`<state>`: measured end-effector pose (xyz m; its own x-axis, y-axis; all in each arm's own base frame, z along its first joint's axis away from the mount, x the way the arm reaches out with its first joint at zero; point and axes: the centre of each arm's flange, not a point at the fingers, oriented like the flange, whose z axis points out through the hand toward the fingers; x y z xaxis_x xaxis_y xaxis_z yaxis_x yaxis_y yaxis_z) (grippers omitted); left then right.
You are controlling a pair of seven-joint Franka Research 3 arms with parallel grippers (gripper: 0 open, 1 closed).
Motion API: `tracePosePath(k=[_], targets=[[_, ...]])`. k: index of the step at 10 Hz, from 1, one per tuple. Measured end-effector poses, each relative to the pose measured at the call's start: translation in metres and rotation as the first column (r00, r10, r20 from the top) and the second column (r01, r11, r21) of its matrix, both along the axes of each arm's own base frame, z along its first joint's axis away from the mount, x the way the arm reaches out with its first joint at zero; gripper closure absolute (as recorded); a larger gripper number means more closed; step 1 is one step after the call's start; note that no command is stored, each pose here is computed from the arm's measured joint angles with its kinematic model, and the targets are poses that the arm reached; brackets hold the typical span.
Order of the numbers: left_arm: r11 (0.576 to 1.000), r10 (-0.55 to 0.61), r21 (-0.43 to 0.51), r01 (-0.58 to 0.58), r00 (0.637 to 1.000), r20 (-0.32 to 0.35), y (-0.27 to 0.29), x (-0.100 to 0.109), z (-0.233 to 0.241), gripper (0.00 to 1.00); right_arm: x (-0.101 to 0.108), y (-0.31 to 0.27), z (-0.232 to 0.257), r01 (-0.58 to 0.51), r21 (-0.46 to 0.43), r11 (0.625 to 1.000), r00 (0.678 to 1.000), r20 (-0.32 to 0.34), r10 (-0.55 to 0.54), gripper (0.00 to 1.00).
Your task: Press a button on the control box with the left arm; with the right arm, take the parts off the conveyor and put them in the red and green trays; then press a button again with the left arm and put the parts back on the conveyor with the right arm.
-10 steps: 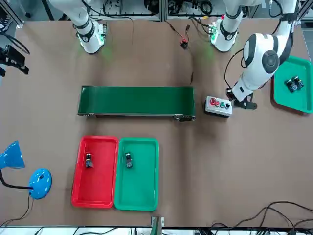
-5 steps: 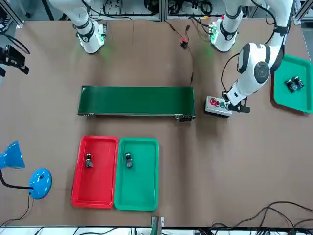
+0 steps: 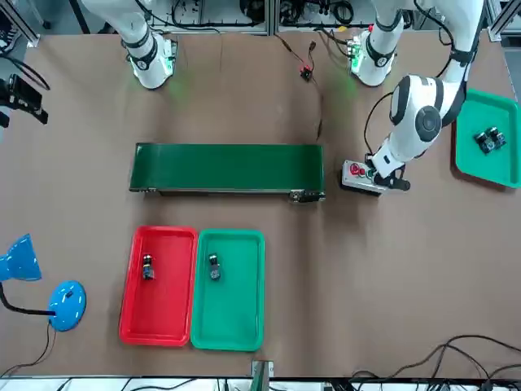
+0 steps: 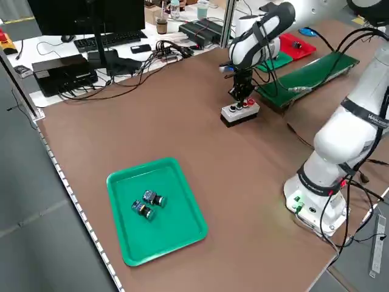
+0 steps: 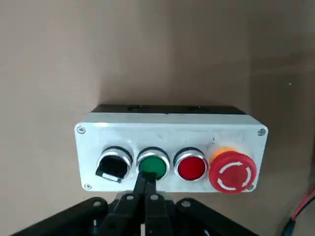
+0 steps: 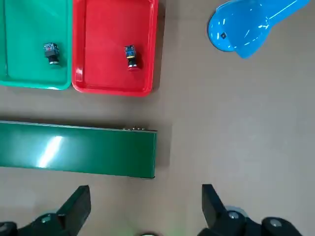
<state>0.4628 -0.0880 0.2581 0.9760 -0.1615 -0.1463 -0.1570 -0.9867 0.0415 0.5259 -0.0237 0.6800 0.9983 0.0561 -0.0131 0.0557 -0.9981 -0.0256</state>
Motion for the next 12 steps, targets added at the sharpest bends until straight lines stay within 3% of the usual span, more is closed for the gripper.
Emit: tracePosePath(k=[9, 11, 12], targets=[[1.000, -0.002, 0.002, 0.002, 0.999, -0.034, -0.002, 0.009, -0.001, 0.99, 0.000, 0.000, 0.000, 0.000, 0.000, 1.000, 1.000, 0.000, 0.000, 0.00], [1.000, -0.009, 0.000, 0.009, 0.998, -0.063, -0.009, 0.038, 0.051, 0.99, 0.000, 0.000, 0.000, 0.000, 0.000, 1.000, 1.000, 0.000, 0.000, 0.00], [1.000, -0.011, -0.007, 0.011, 0.999, -0.035, -0.012, 0.058, 0.095, 0.97, 0.000, 0.000, 0.000, 0.000, 0.000, 1.000, 1.000, 0.000, 0.000, 0.00]])
